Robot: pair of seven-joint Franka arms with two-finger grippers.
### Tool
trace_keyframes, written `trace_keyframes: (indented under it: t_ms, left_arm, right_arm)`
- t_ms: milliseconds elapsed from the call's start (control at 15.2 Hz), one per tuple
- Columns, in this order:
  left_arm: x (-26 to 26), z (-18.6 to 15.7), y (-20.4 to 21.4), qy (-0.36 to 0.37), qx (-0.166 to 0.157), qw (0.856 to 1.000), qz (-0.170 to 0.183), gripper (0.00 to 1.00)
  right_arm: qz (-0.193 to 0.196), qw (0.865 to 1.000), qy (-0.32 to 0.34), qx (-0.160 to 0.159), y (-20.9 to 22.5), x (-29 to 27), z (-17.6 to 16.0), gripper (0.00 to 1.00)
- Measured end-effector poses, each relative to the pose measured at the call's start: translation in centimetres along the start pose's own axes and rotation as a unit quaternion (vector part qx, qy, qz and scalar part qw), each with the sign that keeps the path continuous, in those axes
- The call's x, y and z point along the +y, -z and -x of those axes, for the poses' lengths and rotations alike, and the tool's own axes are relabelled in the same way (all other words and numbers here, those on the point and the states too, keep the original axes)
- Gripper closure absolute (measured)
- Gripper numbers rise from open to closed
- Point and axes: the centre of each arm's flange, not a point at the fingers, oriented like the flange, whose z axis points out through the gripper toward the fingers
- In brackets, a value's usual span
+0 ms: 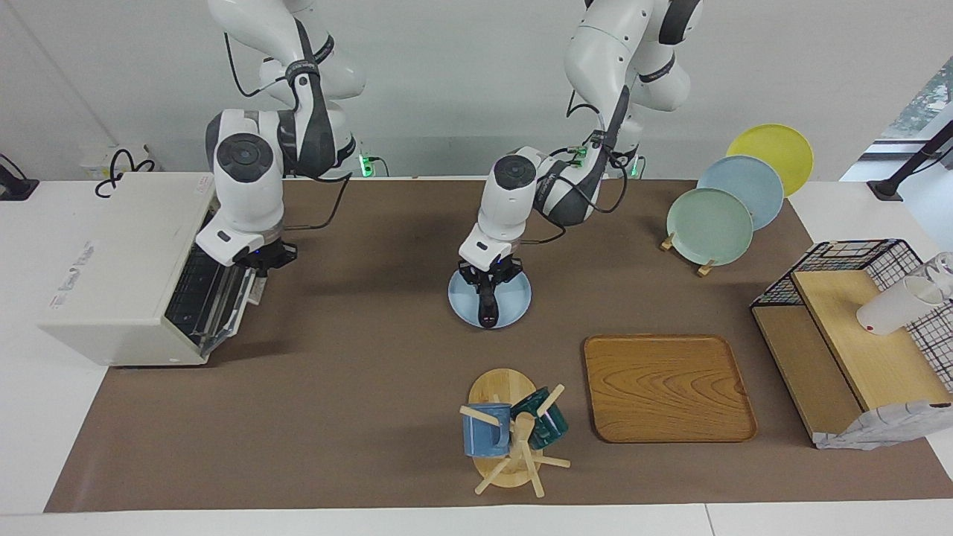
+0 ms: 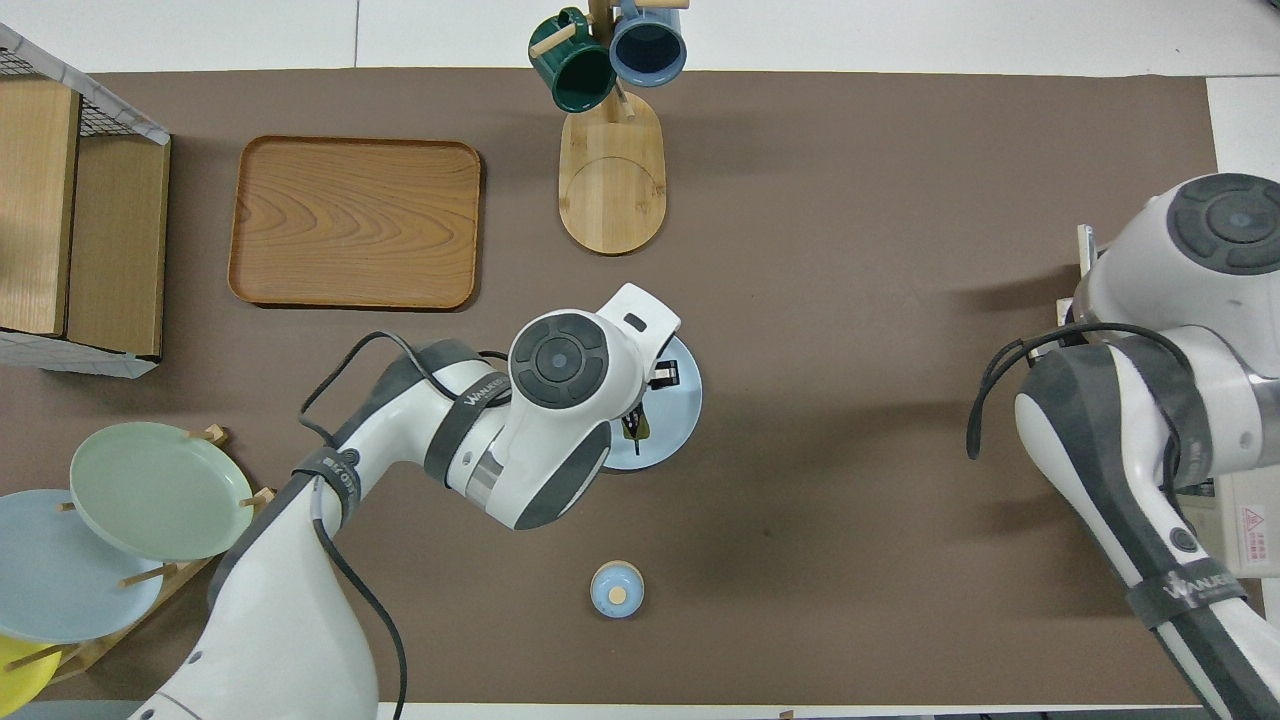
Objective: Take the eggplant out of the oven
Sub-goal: 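Lift the eggplant with the left gripper and carry it to the wooden tray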
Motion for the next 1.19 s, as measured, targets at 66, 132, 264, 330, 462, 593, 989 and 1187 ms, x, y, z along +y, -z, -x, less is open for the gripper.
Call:
trace_keyframes:
  t_ms: [66, 132, 264, 330, 462, 593, 989, 1187]
  left_arm:
    - [-1.1, -1.3, 2.0, 0.004, 0.001, 1.000, -0.002, 0.70]
    - [-2.4, -2.7, 4.2, 0.007, 0.000, 1.000, -0.005, 0.70]
    - [-5.1, -5.9, 8.2, 0.012, 0.004, 1.000, -0.007, 0.70]
    - [-6.8, -7.7, 9.4, 0.015, 0.009, 1.000, -0.006, 0.70]
    - [-11.2, -11.2, 10.4, 0.016, 0.018, 1.000, -0.006, 0.70]
    - [-16.8, -14.6, 10.3, 0.012, 0.021, 1.000, -0.010, 0.70]
    - [-28.0, -20.9, 7.1, -0.019, 0.011, 1.000, -0.017, 0.70]
    - [-28.6, -22.6, 3.9, -0.025, 0.007, 1.000, -0.015, 0.70]
  right_arm:
    - [0.000, 1.000, 0.001, 0.000, 0.4, 1.4, 0.4, 0.99]
    - [0.000, 1.000, 0.002, 0.000, 0.6, 2.7, 0.7, 0.99]
    - [0.006, 1.000, 0.003, 0.001, 0.8, 5.2, 1.5, 0.99]
    - [0.008, 1.000, 0.003, 0.000, 0.7, 6.3, 1.8, 0.99]
    - [-0.001, 1.000, -0.002, -0.005, 0.9, 7.4, 2.1, 0.99]
    - [-0.024, 0.999, -0.011, -0.025, 2.0, 8.2, 2.4, 0.99]
    - [-0.097, 0.995, -0.029, 0.001, 11.5, 9.2, 2.9, 0.99]
    - [-0.132, 0.991, -0.026, 0.009, 13.4, 8.5, 2.9, 0.97]
